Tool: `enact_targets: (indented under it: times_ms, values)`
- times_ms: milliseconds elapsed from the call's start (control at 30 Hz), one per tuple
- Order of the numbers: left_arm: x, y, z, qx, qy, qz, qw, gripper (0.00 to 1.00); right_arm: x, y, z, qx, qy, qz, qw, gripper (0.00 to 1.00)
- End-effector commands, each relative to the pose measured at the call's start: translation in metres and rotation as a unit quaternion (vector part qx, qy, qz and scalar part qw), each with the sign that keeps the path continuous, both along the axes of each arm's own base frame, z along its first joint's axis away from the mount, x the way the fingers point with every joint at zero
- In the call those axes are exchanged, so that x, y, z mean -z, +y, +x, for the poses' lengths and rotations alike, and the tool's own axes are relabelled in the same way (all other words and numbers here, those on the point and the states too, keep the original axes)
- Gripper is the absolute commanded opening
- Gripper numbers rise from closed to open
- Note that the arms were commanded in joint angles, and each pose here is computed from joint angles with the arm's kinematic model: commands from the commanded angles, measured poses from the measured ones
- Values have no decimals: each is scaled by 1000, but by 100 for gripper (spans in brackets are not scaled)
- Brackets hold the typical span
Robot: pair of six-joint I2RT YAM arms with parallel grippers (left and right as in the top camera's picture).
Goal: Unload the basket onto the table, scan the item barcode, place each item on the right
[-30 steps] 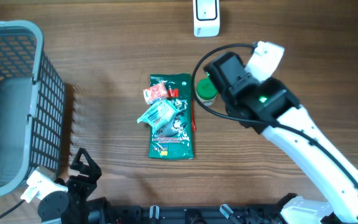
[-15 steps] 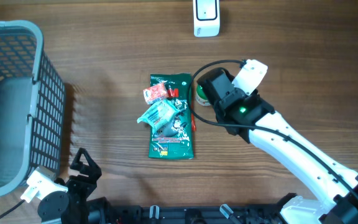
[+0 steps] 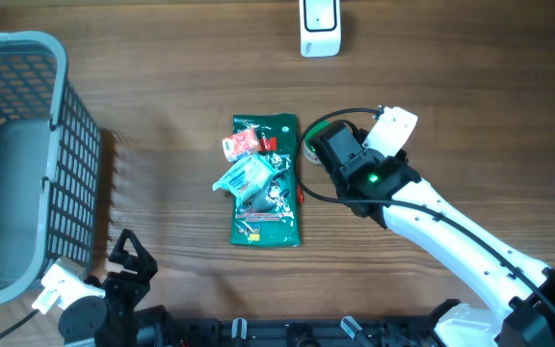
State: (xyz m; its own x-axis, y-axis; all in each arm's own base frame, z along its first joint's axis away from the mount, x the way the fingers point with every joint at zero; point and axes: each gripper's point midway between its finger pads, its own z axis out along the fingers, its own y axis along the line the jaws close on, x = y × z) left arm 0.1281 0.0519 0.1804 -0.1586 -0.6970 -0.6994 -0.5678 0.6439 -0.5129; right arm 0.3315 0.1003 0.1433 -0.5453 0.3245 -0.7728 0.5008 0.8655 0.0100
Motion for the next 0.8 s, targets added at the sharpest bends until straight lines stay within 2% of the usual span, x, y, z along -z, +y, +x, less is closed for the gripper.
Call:
enact_targets:
  times_ms: [0,300,433,500,600,700,767]
  values:
    - [1,2,-1,-8,0,1,1000,100,-12,7,7,-12,-7,12,1000,47]
    - [1,2,-1,-8,0,1,1000,100,-12,11,1,-27,12,24,999,56]
    - [1,2,-1,-8,0,1,1000,100,-17,15,0,-31,15,45,998,74]
    - [1,2,-1,-8,0,1,1000,100,-35,22,1,-42,12,83,996,84]
    - [1,2,-1,-8,0,1,1000,100,-83,23,2,-50,-2,143,988,93]
    - [1,2,-1,-8,0,1,1000,100,-139,12,-7,-55,-11,208,977,96]
    - [1,2,-1,-8,0,1,1000,100,-158,5,-15,-53,2,247,968,97]
